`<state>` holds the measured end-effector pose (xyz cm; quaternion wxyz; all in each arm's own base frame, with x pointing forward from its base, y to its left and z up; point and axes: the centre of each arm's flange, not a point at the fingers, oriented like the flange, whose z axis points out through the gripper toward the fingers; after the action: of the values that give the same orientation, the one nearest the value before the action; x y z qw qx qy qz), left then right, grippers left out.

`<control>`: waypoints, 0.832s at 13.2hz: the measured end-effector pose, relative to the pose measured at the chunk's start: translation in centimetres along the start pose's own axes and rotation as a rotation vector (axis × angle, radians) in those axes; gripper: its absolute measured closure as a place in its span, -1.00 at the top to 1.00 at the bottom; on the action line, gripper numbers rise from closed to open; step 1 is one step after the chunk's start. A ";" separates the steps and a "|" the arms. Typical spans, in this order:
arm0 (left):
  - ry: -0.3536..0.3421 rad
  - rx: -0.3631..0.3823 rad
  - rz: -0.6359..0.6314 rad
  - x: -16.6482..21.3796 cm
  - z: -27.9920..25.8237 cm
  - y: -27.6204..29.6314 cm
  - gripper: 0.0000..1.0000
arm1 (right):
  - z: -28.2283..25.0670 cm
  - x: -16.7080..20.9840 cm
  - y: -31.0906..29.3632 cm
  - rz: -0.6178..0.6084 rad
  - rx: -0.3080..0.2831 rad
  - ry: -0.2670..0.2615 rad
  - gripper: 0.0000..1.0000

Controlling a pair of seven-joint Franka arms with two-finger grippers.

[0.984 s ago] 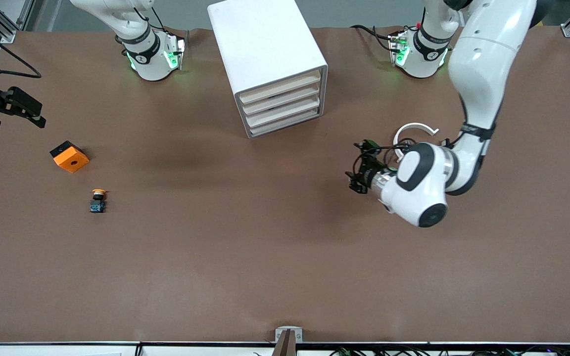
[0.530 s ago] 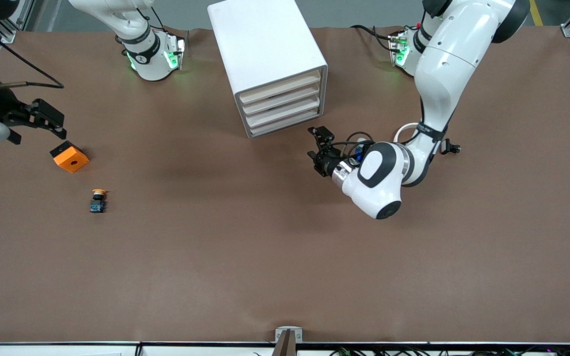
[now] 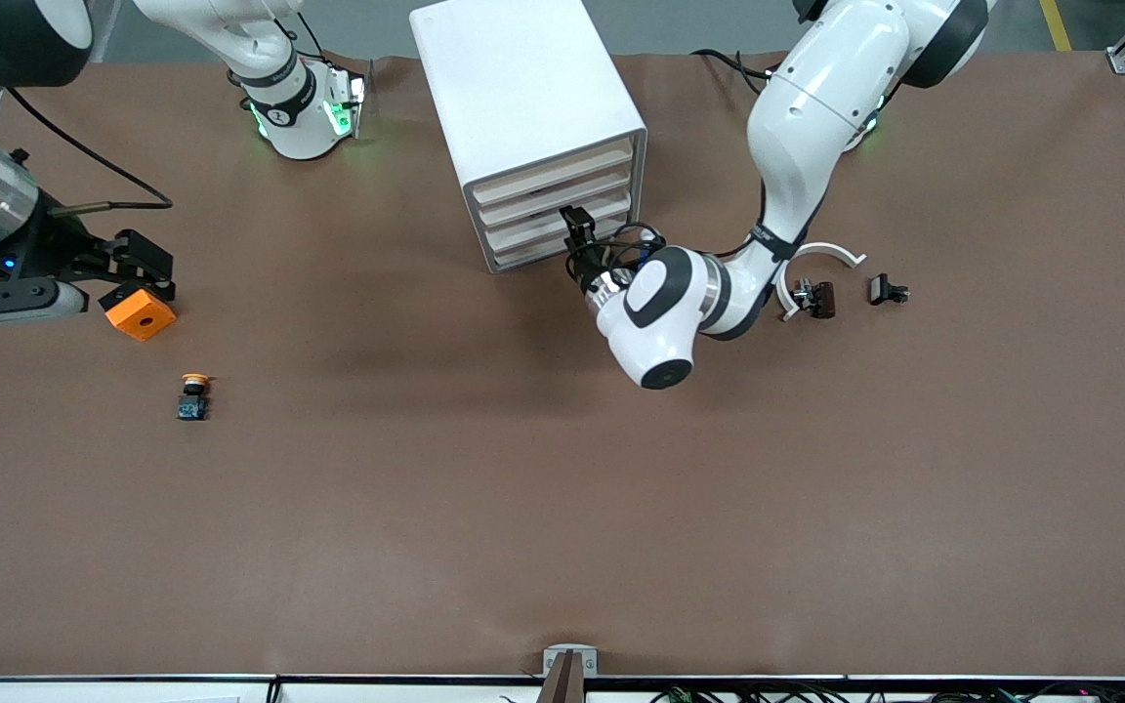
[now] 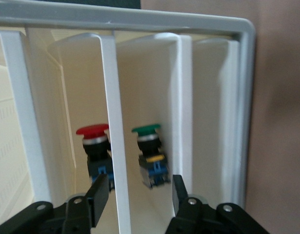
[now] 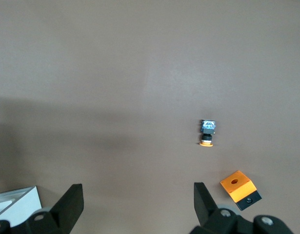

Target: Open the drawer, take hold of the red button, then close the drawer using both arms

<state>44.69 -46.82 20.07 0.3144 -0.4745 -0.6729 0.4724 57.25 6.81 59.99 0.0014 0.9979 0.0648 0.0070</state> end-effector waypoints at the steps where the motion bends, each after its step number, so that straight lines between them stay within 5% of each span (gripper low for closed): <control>1: 0.022 0.016 -0.008 -0.1 0.8 -0.2 0.19 | 0.1 0.1 -0.6 0.011 0.000 -0.002 1.00; 5: 0.073 0.048 -0.033 -0.7 3.2 -1.2 -0.06 | -0.1 -0.1 -4.7 0.133 0.002 -0.002 1.00; 8: 0.068 0.064 -0.049 -0.6 3.6 -0.5 -0.72 | -0.2 -0.6 -9.4 0.260 0.015 -0.006 1.00; 11: 0.031 0.067 -0.064 0.1 1.6 0.4 -0.73 | -0.2 -1.8 -15.4 0.408 0.047 -0.024 1.00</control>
<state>43.37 -47.25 19.15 0.3554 -0.4494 -0.6665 0.4770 53.43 21.88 60.11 -0.0223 0.9901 -0.1386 -0.0062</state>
